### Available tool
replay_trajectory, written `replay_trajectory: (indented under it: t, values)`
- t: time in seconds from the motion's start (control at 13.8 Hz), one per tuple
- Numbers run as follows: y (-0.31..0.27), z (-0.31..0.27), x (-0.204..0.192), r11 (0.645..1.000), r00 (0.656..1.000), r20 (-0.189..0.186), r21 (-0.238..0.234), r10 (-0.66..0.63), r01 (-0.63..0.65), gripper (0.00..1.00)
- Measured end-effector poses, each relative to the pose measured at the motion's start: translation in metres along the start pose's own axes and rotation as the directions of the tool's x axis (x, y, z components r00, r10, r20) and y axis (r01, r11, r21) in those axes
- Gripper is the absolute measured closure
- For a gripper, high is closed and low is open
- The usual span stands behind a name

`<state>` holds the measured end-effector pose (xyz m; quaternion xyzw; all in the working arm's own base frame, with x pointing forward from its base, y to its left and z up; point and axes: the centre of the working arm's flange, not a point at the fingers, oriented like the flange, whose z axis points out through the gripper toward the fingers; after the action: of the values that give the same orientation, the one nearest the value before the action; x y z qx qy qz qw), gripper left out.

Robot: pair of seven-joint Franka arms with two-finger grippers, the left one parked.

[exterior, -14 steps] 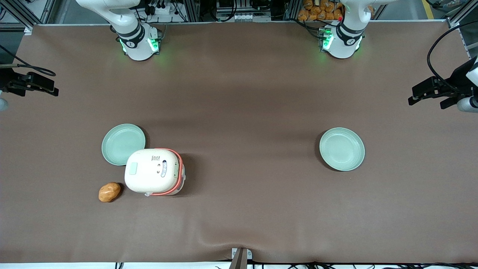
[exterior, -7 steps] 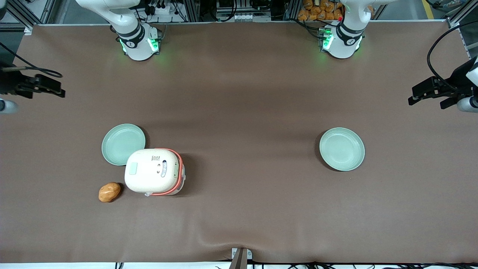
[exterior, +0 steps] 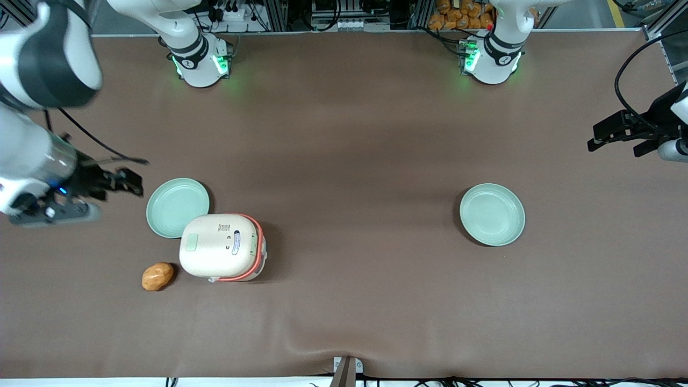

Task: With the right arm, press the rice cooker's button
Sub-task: 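Move the right gripper over the white rice cooker's lid button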

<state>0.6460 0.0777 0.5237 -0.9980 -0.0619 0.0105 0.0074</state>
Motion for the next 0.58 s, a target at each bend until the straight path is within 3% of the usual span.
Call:
replay_trajectory:
  t: [0.29,0.36,0.58]
  values:
    - [-0.011,0.059,0.023,1.0,0.999,0.037,0.004,-0.009,0.008,0.81]
    - [-0.013,0.069,0.028,1.0,1.0,0.03,0.017,-0.002,0.001,0.9]
    - [-0.017,0.089,0.038,0.999,1.0,0.019,0.051,0.012,-0.013,0.92]
